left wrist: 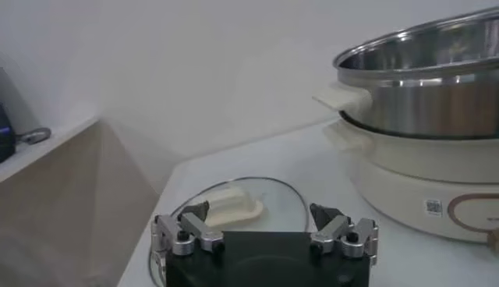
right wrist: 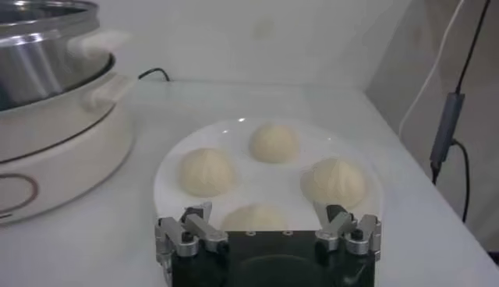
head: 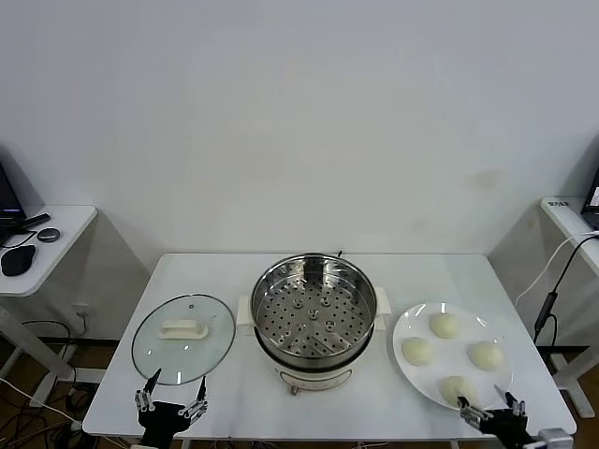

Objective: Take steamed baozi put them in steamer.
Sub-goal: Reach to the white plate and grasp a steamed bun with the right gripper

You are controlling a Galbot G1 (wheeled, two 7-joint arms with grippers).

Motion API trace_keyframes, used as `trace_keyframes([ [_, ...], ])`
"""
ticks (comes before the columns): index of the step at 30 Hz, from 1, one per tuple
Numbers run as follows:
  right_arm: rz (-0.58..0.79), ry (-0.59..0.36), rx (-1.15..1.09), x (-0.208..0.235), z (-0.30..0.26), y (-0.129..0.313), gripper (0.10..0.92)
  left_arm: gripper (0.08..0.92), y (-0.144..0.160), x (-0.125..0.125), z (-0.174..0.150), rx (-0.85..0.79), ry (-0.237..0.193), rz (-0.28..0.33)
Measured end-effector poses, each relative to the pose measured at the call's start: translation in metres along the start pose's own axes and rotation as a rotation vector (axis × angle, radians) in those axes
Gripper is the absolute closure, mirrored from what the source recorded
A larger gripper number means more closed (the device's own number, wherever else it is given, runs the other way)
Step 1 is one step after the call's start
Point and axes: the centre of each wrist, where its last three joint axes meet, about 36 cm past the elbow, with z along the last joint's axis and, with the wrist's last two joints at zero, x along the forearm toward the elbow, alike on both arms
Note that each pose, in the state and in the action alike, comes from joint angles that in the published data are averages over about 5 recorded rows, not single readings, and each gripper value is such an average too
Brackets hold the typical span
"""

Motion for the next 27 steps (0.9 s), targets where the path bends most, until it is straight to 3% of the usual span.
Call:
trace_keyframes([
  [12, -0.078, 0.001, 0.510, -0.065, -0.098, -0.062, 0.200, 0.177, -0.004, 0.003, -0.005, -0.009, -0.005, -0.001],
  [20, -0.197, 0.132, 0.910, -0.098, -0.171, -0.083, 0.200, 0.177, -0.005, 0.005, -0.010, -0.015, -0.009, -0.005],
  [27, -0.357, 0.277, 1.123, -0.135, -0.212, -0.087, 0.200, 0.177, -0.001, 0.003, -0.017, -0.022, -0.020, -0.009],
])
